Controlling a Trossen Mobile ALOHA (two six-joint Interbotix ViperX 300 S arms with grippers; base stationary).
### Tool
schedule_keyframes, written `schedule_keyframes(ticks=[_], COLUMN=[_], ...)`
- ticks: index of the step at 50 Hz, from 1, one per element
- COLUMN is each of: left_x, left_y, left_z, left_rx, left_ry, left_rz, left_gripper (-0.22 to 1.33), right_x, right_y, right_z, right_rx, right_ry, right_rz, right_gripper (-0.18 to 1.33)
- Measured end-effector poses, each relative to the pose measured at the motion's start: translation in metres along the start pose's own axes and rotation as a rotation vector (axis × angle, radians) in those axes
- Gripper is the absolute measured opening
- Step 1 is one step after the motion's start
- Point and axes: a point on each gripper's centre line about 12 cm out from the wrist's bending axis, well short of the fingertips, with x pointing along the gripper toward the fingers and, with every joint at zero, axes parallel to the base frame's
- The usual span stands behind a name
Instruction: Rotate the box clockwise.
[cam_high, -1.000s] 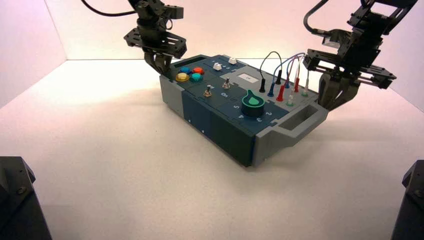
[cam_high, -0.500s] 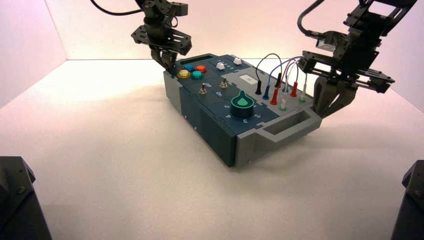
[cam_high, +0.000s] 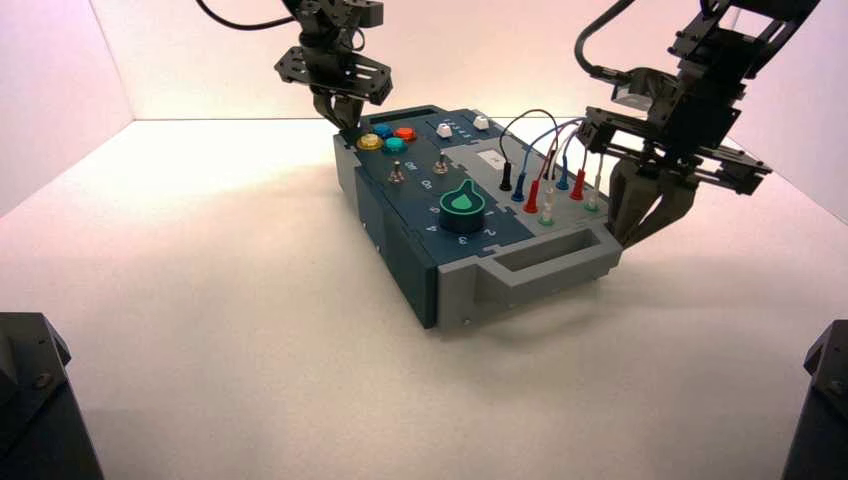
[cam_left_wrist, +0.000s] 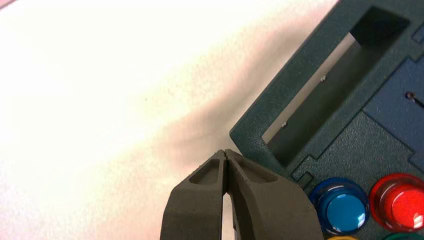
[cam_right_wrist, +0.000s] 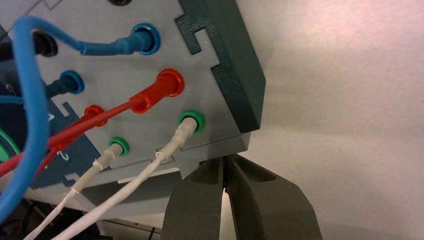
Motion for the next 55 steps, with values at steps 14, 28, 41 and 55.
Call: schedule_keyframes(ticks=[14,28,41,55], left_x=[0.006,0.016,0.011,-0.027], left_y=[0.000,0.001,0.014,0.035], left_z=[0.006,0.012,0.006,-0.030], left_rx=[0.001,-0.001,-0.029,-0.086], left_ry=[-0.005,-0.040,-0.049,-0.063], left_rz=[0.000,0.002,0.011,0.031], left_gripper=[-0.16,-0.16,-0.17,-0.16], right_x=[0.002,0.006,0.009,-0.004], right_y=[0.003,0.001,0.001,0.004], right_z=[-0.003,-0.007,-0.008,0.015], right_rx=[-0.005,0.003,-0.031,-0.094], right_ry=[0.005,-0.002,-0.029,-0.171], right_rz=[0.004,0.000,-0.019,-0.036], right_gripper=[-0.15,-0.15,-0.14,-0.15])
